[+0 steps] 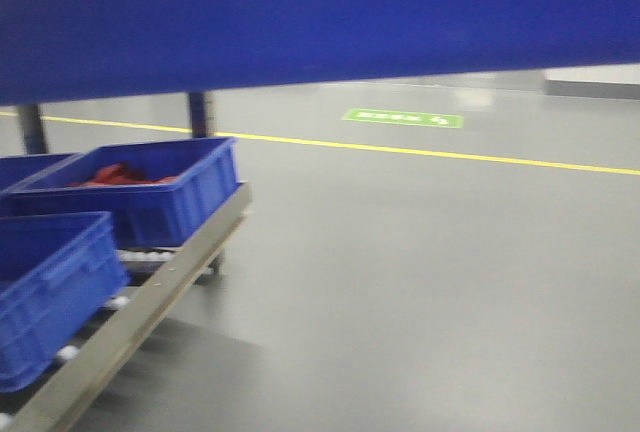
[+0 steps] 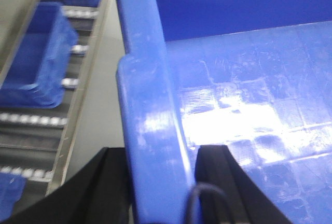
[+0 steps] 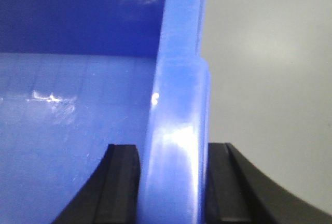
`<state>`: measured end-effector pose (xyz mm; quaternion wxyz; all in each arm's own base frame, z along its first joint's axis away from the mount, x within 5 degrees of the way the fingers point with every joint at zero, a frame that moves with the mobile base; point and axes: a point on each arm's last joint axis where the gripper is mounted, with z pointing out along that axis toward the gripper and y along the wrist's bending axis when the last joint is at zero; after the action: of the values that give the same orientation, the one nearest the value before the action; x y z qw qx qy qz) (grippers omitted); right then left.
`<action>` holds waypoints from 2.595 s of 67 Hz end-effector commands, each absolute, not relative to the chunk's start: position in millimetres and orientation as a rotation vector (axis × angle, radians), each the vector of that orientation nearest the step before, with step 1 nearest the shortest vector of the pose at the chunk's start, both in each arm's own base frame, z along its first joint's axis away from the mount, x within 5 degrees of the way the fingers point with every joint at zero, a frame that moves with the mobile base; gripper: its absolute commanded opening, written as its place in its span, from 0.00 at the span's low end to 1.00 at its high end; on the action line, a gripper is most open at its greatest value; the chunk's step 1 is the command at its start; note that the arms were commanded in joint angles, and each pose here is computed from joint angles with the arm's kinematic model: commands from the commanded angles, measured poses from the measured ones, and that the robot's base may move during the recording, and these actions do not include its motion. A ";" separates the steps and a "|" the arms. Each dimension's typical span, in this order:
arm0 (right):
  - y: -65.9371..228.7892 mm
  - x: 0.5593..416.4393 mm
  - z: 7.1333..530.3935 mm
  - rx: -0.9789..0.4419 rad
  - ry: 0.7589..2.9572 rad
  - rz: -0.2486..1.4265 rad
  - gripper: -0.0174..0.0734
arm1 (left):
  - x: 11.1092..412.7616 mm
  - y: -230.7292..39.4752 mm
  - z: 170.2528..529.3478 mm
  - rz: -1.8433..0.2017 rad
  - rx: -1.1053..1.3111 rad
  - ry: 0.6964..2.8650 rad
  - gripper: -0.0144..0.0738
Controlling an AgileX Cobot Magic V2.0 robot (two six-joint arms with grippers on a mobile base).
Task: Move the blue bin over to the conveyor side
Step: 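Hold the blue bin with both grippers while the base drives away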
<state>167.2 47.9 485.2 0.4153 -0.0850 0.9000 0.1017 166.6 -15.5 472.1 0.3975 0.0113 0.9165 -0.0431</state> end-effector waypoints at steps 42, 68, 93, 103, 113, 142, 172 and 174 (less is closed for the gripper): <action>39.9 163.7 502.0 -0.203 2.118 0.177 0.11 | 163.4 -11.7 484.4 -0.050 0.044 2.214 0.15; 39.9 163.7 502.0 -0.203 2.118 0.177 0.11 | 163.4 -11.7 484.4 -0.050 0.044 2.214 0.15; 39.9 163.7 502.0 -0.203 2.118 0.177 0.11 | 163.4 -11.7 484.4 -0.050 0.044 2.214 0.15; 39.9 163.7 502.0 -0.203 2.118 0.177 0.11 | 163.4 -11.7 484.4 -0.050 0.044 2.214 0.15; 39.9 163.7 502.0 -0.203 2.118 0.177 0.11 | 163.4 -11.7 484.4 -0.050 0.044 2.214 0.15; 39.9 163.7 502.0 -0.203 2.118 0.177 0.11 | 163.5 -11.8 484.5 -0.050 0.044 2.212 0.15; 39.9 163.7 502.0 -0.203 2.118 0.177 0.11 | 163.5 -11.8 484.5 -0.050 0.044 2.212 0.15; 39.9 163.7 502.0 -0.203 2.118 0.177 0.11 | 163.5 -11.8 484.5 -0.050 0.044 2.212 0.15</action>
<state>167.2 47.7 485.2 0.4155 -0.0849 0.9000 0.1007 166.6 -15.3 472.1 0.3976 0.0120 0.9165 -0.0416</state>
